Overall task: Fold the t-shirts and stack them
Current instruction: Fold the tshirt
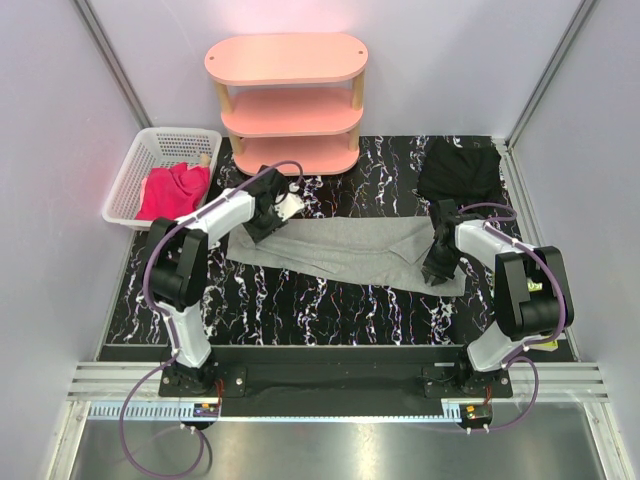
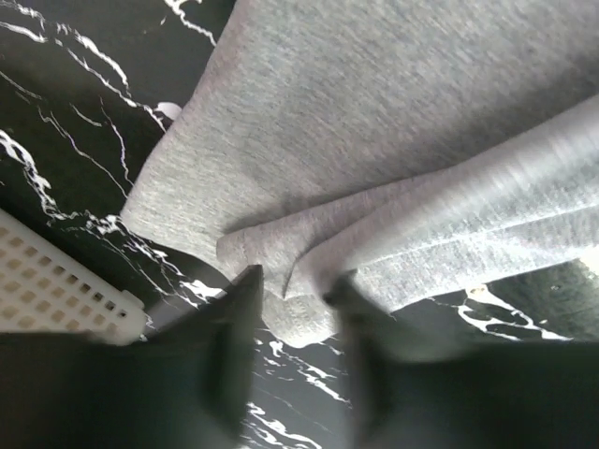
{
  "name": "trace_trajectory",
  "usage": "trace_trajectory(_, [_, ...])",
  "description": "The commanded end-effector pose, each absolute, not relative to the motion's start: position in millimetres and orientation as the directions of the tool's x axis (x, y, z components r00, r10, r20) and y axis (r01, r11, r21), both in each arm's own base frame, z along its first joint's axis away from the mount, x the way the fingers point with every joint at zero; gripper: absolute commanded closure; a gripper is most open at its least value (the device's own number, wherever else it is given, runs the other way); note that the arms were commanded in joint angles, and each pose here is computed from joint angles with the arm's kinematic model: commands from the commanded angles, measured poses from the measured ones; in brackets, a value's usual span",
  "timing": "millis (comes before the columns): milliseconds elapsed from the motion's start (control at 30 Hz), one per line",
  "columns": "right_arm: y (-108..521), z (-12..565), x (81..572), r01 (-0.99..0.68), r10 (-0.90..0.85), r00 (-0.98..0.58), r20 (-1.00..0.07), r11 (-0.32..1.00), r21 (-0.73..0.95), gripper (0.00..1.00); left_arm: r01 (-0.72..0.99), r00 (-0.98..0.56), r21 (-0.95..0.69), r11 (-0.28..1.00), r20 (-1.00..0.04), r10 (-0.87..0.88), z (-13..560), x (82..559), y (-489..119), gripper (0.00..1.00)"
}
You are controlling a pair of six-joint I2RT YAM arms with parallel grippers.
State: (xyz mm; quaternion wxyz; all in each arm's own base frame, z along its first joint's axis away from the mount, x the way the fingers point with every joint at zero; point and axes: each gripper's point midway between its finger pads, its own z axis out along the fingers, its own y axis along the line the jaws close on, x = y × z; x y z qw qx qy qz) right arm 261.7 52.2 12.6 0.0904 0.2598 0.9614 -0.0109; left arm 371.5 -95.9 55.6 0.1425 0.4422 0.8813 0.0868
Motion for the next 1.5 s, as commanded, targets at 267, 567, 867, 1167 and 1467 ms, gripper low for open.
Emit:
trace_trajectory(267, [53.8, 16.8, 259.7, 0.488, 0.486, -0.853, -0.191, 0.872, 0.040, 0.74, 0.758, -0.555, 0.314, 0.571, -0.150, 0.818, 46.4, 398.3, -94.6, 0.91])
trace_trajectory(567, [51.9, 17.2, 256.6, 0.494, 0.491, -0.849, -0.197, 0.869, 0.038, 0.75, 0.714, -0.526, 0.473, 0.517, -0.126, 0.841, 74.0, 452.1, -85.1, 0.92])
trace_trajectory(867, [53.6, 21.0, 257.7, 0.490, 0.489, -0.848, -0.203, 0.870, 0.051, 0.74, 0.685, -0.535, 0.547, 0.482, -0.073, 0.842, 77.2, 445.0, -61.8, 0.01])
trace_trajectory(1167, [52.7, 22.8, 258.8, 0.485, 0.484, -0.849, -0.212, 0.873, 0.051, 0.75, 0.677, -0.563, 0.479, 0.558, -0.150, 0.813, 82.4, 382.4, -51.0, 0.01])
trace_trajectory(1467, [53.5, 24.8, 260.6, 0.486, 0.487, -0.845, -0.219, 0.872, 0.062, 0.75, 0.594, -0.596, 0.467, 0.655, -0.291, 0.748, 106.8, 373.8, -57.9, 0.01])
